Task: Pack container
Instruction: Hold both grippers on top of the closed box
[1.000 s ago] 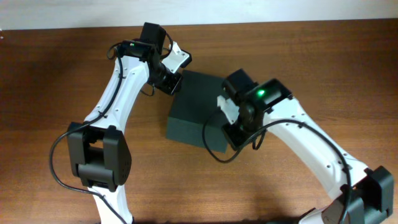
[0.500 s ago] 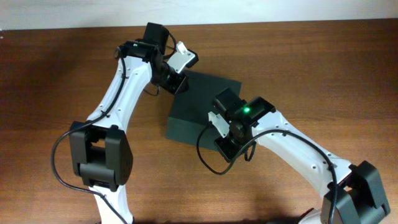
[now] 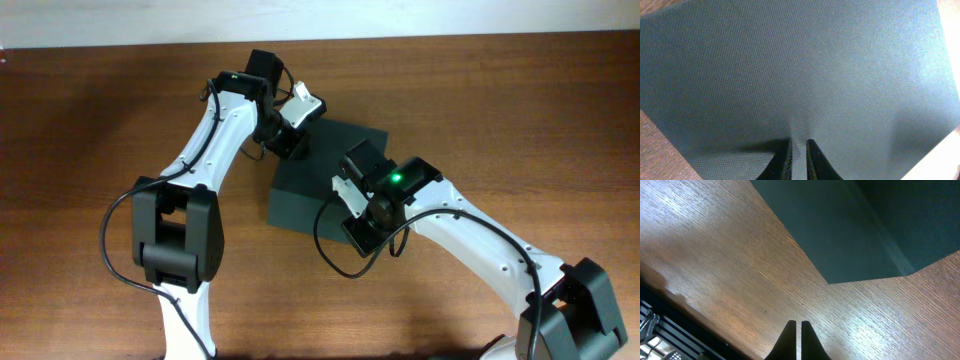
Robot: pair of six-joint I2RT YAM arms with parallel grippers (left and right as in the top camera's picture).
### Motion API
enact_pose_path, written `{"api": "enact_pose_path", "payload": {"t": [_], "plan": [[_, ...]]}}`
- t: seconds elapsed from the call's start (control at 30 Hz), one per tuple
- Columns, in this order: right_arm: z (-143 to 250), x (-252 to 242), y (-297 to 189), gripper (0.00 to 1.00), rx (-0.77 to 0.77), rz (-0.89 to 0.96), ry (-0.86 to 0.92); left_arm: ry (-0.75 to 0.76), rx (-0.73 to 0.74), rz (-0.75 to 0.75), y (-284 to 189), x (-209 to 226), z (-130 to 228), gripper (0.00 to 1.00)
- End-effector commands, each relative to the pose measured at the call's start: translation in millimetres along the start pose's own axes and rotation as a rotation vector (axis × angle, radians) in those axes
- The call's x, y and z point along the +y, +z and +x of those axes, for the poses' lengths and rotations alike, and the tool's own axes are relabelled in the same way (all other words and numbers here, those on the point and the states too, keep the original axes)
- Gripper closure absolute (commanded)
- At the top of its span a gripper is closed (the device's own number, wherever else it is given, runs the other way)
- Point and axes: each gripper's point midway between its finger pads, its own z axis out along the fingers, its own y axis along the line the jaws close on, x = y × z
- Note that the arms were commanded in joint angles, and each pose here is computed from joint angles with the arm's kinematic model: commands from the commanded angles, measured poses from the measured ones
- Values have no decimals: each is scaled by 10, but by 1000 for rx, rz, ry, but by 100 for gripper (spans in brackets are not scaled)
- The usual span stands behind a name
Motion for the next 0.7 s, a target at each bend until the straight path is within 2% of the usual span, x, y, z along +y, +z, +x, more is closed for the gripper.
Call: {"api": "enact_pose_path", "payload": {"t": [0.0,0.47,0.67], "plan": [[-18,38,-27,96,-23,-3,-11,8,43,34,211,-18,69,88],[-34,-66,444,96,83,0,13,8,49,25,212,-3,78,88],[-265,-238,580,96,12,84,28,8,55,10,212,22,90,88]]}}
